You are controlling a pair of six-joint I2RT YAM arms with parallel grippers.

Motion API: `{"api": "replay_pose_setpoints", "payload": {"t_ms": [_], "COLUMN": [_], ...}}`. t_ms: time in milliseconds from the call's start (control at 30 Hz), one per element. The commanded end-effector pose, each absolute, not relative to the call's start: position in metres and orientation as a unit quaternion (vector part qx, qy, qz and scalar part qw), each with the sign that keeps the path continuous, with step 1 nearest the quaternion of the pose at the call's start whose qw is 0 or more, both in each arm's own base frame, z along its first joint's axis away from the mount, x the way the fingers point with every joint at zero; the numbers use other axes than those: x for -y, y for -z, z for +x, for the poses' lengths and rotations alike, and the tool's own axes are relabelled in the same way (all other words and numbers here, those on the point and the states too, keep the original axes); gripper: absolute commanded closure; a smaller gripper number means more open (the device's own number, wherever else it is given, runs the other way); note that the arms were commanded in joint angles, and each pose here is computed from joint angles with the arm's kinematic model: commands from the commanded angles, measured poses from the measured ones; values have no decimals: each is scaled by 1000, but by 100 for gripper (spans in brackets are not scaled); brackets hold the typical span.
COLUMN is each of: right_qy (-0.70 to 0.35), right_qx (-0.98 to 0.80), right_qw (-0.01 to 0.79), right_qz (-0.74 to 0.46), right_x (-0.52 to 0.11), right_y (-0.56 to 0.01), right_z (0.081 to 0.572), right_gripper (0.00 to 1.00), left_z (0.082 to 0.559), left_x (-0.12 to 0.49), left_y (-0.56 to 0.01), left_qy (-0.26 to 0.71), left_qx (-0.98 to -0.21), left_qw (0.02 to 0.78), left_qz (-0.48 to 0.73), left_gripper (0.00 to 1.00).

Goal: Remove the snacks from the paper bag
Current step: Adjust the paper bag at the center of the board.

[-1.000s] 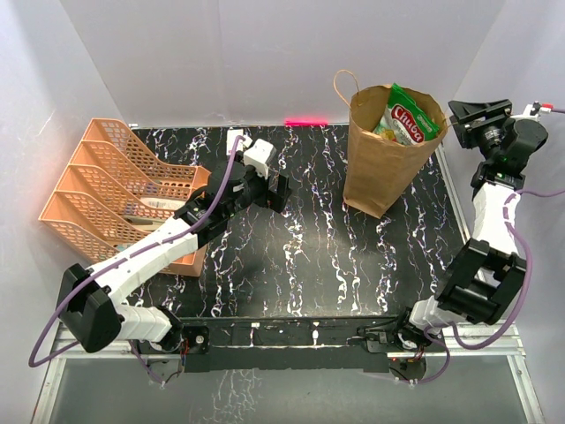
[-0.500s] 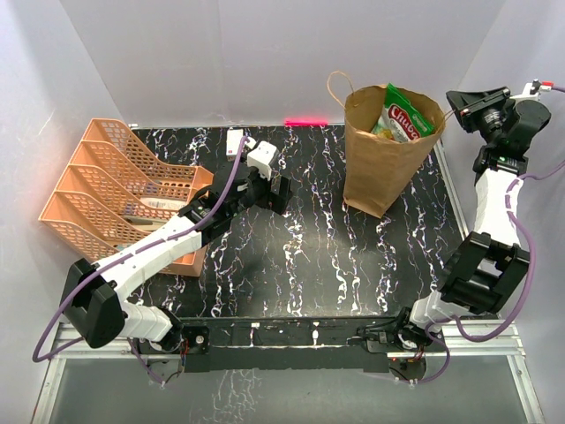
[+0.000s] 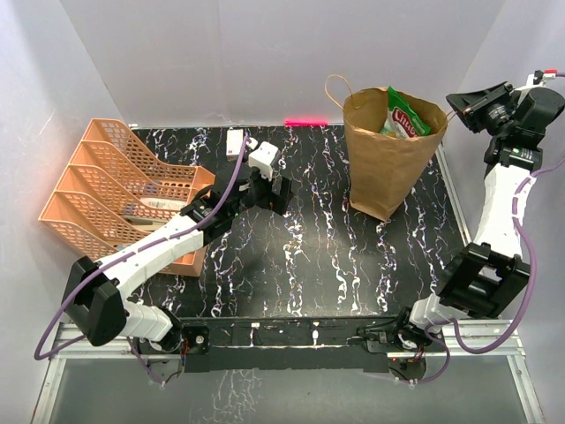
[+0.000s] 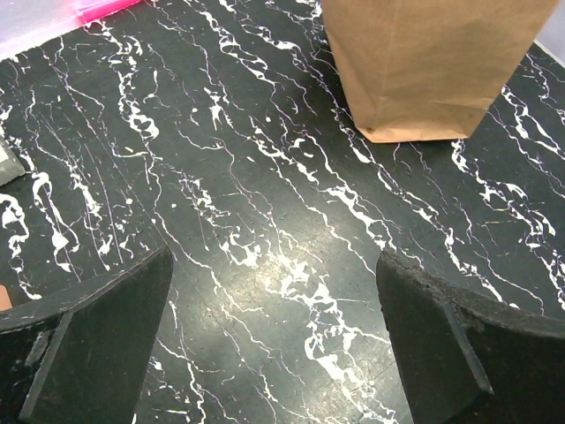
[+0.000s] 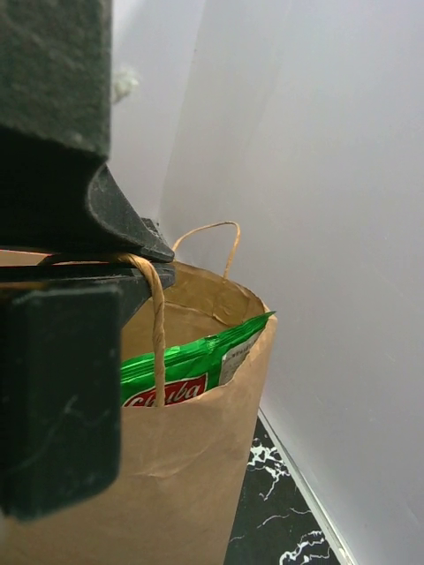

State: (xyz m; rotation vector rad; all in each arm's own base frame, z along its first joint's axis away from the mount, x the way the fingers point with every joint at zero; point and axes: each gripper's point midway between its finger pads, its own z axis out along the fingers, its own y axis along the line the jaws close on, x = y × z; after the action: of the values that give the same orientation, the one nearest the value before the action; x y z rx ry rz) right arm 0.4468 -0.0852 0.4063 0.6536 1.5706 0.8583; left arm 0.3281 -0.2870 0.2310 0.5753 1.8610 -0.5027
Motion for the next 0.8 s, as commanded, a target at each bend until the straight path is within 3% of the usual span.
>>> {"api": "replay_pose_setpoints", "payload": {"t_ms": [0, 400, 767], "right_qy": [-327, -361, -390], "right_qx": [-632, -685, -753], "right_qw": [675, 620, 529], "right_qz": [194, 124, 19], "right_x": [83, 74, -29], "right_y": [-501, -482, -435], "right_z": [405, 397, 389], "right_gripper": [92, 92, 92], "left_z": [331, 329, 330], "left_x": [291, 294, 295], "left_y": [-252, -251, -251], "left_qy": [219, 226, 226], "left_qx": [-768, -771, -771], "left_qw": [553, 547, 545], "left_qz": [237, 237, 237], "left_gripper": [2, 2, 2]}}
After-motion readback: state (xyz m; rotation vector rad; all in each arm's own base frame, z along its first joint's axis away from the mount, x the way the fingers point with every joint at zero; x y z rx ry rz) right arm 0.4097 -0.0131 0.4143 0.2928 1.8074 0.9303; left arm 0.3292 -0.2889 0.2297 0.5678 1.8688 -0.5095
